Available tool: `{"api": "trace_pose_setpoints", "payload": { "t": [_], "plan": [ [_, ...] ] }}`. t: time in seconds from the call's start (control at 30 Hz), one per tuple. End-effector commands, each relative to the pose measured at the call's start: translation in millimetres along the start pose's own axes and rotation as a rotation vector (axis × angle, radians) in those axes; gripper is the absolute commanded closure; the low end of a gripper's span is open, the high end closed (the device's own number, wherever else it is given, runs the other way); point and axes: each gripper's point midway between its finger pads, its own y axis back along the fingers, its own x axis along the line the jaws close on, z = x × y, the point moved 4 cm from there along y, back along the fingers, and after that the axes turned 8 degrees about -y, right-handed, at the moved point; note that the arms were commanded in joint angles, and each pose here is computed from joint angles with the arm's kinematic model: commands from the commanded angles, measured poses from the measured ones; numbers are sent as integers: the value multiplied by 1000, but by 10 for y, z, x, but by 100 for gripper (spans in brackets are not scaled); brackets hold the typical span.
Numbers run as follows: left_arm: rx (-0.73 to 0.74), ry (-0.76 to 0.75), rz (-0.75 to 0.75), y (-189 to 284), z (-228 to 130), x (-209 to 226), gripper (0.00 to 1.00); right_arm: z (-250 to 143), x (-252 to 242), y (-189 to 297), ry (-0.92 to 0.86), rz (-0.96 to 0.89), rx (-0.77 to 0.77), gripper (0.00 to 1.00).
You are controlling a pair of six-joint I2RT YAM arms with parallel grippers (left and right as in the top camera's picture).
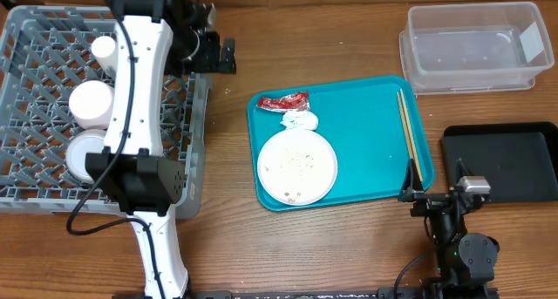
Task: Sort waste into correct bins and load items into the dishwasher
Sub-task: 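Raise the left gripper up from the rack edge, then reach the right gripper to the white tissue on the tray and grasp it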
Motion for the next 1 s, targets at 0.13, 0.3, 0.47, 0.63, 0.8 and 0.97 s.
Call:
{"api": "trace_pose_setpoints", "payload": {
  "t": [0.13,0.3,0.47,0.63,0.8,0.97],
  "plan": [
    [-188,292,35,693,-17,517,0,-15,-8,-2,-4,0,-5,0],
    [-211,422,93,838,-177,1094,0,-15,-8,-2,-4,0,-5,0],
    [-215,503,106,900,-310,1412,0,-15,-9,-2,-4,0,-5,0],
    [-219,532,124,937,-368,1537,0,47,13,0,-5,12,-35,0],
    [-220,532,122,936,-365,1533,0,184,570,129,-54,423,-49,0],
    [-220,532,122,936,-365,1533,0,387,1185,672,-206,985,38,0]
  ]
}}
